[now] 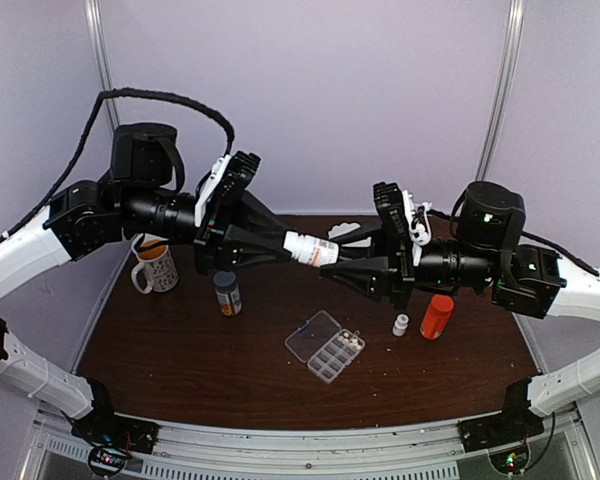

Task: Sort the pills into containers
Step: Unscrew the lid of the pill bottle from the pill bottle.

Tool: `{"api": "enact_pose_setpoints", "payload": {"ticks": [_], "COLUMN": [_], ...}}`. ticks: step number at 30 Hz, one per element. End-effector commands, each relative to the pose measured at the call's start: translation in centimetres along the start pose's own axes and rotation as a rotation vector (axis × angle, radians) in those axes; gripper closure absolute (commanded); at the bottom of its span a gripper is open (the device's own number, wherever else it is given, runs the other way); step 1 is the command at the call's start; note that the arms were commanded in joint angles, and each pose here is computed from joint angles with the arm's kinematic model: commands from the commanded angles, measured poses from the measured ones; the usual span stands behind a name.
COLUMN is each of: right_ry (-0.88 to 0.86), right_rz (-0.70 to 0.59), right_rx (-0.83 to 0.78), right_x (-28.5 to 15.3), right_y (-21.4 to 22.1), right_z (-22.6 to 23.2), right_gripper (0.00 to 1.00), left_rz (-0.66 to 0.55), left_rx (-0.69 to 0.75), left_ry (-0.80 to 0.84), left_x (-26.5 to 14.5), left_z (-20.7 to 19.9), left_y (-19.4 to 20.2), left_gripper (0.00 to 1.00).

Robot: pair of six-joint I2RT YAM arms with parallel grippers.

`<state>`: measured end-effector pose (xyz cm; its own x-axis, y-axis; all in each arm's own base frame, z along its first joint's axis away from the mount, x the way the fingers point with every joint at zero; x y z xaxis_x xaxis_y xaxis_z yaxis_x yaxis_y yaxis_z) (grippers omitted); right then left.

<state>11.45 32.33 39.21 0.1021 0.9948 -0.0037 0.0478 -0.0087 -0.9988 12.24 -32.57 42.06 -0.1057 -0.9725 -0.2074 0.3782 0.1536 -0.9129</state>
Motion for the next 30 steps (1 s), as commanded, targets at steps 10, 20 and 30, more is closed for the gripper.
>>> {"api": "enact_pose_setpoints", "payload": {"ticks": [10, 20, 30], "right_ry": [0.263, 0.338, 0.378], "right_rz": [0.025, -0.020, -0.086], "right_rx": [-0.187, -0.136, 0.080], "right_x": [-1.4, -3.0, -5.4], "right_y": [2.2, 3.4, 7.0], "right_z": [-2.4, -2.7, -2.2], "right_gripper": [1.00, 1.00, 1.00], "left_rz": [-0.075, 0.115, 0.483], "left_rx": [-0.548, -0.826, -0.940], "left_ry": [-0.124, -0.320, -0.597], "left_x": [-1.6, -3.2, -6.5], "left_z": [1.0, 1.2, -0.2], "left_y": [-2.0, 1.6, 11.4], "left_gripper": [0.97, 0.95, 0.99]}}
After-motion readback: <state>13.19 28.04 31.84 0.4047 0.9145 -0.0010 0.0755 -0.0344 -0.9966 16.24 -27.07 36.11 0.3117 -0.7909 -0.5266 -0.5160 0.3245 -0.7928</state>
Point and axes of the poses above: each gripper's point midway between its finger pads, its own x axis out along the fingers, its own z axis along the line the jaws close on, y = z × x, the point moved 5 cm from there along -x, back along the fingers, and after that the axes turned 5 degrees about x, right-handed, at the moved point
